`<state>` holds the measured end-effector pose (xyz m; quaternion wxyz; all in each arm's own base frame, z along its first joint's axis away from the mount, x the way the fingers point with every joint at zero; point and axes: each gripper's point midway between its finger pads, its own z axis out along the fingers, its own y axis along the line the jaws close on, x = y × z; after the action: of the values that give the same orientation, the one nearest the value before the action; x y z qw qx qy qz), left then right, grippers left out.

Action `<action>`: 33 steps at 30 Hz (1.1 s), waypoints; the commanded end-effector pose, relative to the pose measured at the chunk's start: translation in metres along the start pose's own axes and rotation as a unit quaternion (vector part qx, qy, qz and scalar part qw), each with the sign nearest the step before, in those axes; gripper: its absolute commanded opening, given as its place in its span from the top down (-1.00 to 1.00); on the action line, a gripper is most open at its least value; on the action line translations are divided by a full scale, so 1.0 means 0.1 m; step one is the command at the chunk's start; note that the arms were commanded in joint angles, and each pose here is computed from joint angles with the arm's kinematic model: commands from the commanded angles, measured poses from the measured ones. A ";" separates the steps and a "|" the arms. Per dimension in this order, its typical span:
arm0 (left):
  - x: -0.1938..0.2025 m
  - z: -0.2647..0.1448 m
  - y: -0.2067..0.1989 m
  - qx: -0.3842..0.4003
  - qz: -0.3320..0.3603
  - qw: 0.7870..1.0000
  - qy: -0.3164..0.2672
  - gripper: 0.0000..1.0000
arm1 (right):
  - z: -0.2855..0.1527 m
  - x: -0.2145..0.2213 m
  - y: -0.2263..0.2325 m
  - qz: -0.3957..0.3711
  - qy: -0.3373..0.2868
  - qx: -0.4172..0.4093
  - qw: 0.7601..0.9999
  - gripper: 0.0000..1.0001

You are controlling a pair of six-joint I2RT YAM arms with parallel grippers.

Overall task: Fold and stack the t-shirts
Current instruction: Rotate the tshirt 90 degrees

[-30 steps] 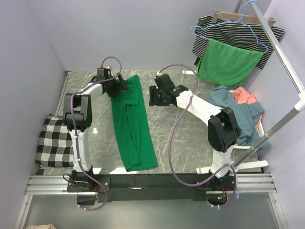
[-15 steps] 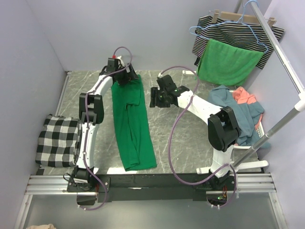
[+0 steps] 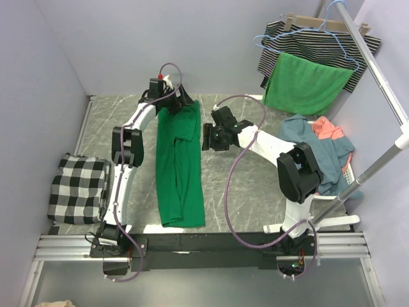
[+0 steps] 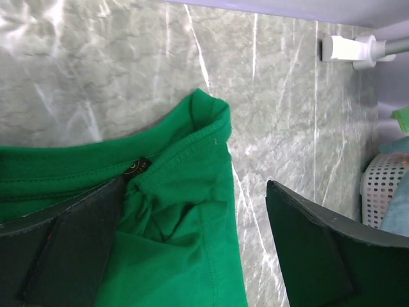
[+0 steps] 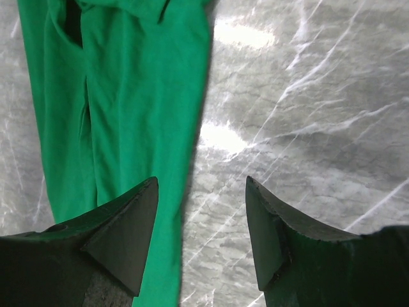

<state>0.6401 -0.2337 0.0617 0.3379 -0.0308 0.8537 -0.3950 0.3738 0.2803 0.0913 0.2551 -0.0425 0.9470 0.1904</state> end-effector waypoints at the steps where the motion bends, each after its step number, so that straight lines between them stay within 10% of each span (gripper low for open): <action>1: -0.15 -0.21 -0.46 0.028 0.026 0.999 -0.016 -0.99 | -0.17 -0.06 0.19 -0.009 -0.014 -0.055 0.998 -0.28; 10: -0.60 -1.54 -1.44 0.017 0.068 0.990 -0.125 -0.99 | -0.42 0.64 0.23 -0.044 0.041 -0.096 0.994 -0.27; 24: 2.52 -2.83 -0.82 -0.117 -0.081 0.990 -0.014 -0.88 | -0.63 1.58 0.62 -0.093 0.081 -0.085 0.989 -0.25; 33: 3.15 -3.32 -0.77 -0.151 -0.159 0.976 -0.005 -0.67 | -0.64 1.98 0.51 -0.089 0.094 -0.048 0.990 -0.21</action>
<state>0.1902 -0.1813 0.0991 0.2795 -0.1498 0.8882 -0.3325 0.1617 0.3056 0.0513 0.1491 -0.1778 0.9494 0.2115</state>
